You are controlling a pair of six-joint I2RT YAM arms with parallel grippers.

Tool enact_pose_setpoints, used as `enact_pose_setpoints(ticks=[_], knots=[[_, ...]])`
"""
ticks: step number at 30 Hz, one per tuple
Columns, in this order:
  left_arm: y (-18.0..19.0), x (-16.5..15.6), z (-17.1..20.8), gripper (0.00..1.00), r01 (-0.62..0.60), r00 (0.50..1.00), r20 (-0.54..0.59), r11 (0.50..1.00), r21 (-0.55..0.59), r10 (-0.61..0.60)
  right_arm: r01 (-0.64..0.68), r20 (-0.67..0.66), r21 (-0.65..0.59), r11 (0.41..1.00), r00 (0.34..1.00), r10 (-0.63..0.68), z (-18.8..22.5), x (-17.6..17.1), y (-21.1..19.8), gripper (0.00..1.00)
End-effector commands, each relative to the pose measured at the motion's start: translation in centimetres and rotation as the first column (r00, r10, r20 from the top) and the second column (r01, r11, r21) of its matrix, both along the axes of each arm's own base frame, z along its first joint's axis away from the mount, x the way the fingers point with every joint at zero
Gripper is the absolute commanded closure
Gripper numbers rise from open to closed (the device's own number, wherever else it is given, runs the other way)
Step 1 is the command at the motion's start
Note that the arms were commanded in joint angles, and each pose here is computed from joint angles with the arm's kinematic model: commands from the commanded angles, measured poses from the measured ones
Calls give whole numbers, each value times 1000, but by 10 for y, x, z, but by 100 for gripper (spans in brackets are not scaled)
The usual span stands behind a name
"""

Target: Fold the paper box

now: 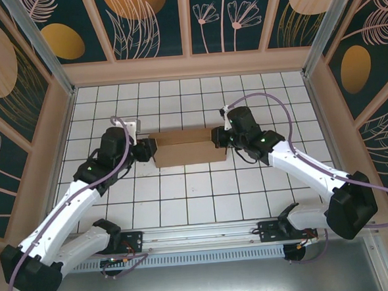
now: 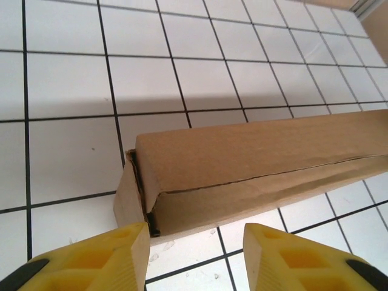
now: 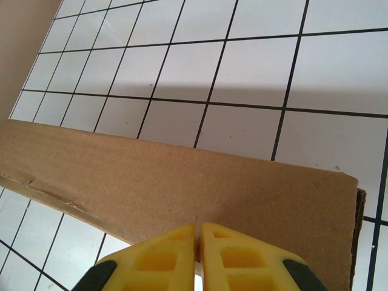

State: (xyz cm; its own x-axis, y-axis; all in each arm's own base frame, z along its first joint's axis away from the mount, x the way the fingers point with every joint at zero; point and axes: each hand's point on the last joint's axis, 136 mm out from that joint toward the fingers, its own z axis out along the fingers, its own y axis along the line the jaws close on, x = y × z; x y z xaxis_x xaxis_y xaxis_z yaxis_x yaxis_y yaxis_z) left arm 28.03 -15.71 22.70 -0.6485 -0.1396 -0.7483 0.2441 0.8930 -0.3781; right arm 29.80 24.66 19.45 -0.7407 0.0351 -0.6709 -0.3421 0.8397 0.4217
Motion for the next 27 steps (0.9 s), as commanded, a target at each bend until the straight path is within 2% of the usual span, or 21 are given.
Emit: enact_pose_setpoints(ticks=[1,7,12,15,21,27], knots=[[6,4,29,54,-47,998,46,998,-32,49,22,-74,-63,998,997,-27,-30,-9,-6,88],[8,24,9,43,-109,994,30,994,12,109,23,-72,-61,998,997,-28,-27,-9,-6,87],[6,31,-29,44,-117,993,-16,992,43,117,23,-75,-69,997,997,-28,-28,-9,-6,87],[11,25,-58,45,-132,989,-66,989,60,136,23,-78,-69,997,997,-29,-29,-10,-6,87],[11,6,-98,46,-156,977,-148,988,-12,152,20,-79,-55,998,997,-25,-31,-12,-5,86],[16,-2,-122,50,-196,962,-200,980,-25,188,3,-59,-51,999,998,-6,-22,-13,-4,76]])
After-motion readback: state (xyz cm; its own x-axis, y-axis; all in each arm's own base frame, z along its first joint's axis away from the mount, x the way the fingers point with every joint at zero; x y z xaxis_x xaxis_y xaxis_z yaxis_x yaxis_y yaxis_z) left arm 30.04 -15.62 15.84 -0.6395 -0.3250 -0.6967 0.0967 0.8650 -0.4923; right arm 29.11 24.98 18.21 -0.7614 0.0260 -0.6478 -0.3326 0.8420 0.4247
